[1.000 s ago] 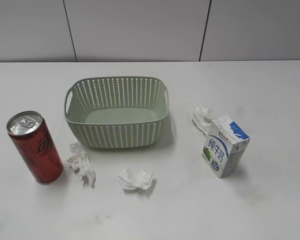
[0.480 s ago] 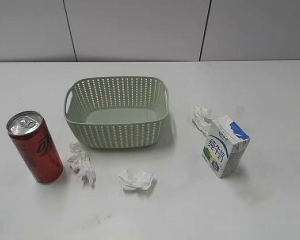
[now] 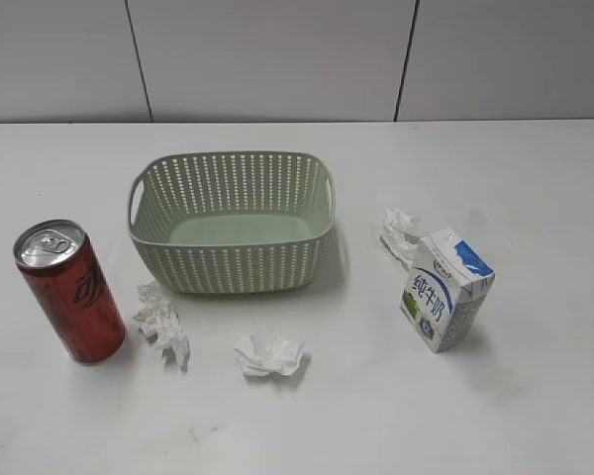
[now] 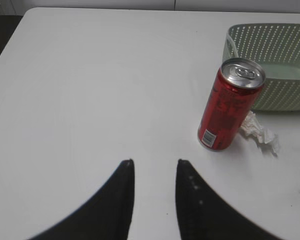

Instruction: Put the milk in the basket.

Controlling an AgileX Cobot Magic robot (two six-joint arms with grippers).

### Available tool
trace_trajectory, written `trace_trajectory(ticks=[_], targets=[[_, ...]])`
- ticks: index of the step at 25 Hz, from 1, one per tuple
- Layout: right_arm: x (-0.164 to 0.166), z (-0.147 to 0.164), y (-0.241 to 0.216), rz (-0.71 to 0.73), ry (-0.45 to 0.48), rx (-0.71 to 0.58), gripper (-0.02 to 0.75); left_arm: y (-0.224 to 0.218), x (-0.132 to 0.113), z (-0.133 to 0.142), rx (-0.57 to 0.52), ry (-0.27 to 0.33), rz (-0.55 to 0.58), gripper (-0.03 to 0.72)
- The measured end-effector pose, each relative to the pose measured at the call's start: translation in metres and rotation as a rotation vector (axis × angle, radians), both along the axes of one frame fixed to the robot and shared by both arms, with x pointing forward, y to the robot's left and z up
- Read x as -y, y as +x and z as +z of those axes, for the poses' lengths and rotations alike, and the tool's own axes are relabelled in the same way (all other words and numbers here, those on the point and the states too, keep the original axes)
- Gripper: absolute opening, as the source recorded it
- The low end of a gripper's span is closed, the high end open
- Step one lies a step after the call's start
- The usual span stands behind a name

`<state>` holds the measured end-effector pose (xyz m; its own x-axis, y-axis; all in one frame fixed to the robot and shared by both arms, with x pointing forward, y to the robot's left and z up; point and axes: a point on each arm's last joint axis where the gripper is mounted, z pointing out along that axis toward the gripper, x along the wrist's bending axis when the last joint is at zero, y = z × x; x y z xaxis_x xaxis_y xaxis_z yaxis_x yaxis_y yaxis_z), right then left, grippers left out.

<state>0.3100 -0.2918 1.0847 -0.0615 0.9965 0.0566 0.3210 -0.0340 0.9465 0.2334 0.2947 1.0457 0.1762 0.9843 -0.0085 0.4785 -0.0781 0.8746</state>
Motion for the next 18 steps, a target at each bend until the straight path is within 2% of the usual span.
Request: trace_trajectory(ticks=[4, 9, 18], targets=[[-0.002, 0.006, 0.029, 0.021, -0.012, -0.104, 0.661, 0.000, 0.000, 0.000, 0.000, 0.000, 0.000, 0.230], [-0.014, 0.017, 0.066, 0.113, -0.042, -0.207, 0.655, 0.000, 0.000, 0.000, 0.000, 0.000, 0.000, 0.230], [-0.067, 0.009, 0.125, 0.347, -0.102, -0.458, 0.640, 0.000, 0.000, 0.000, 0.000, 0.000, 0.000, 0.230]])
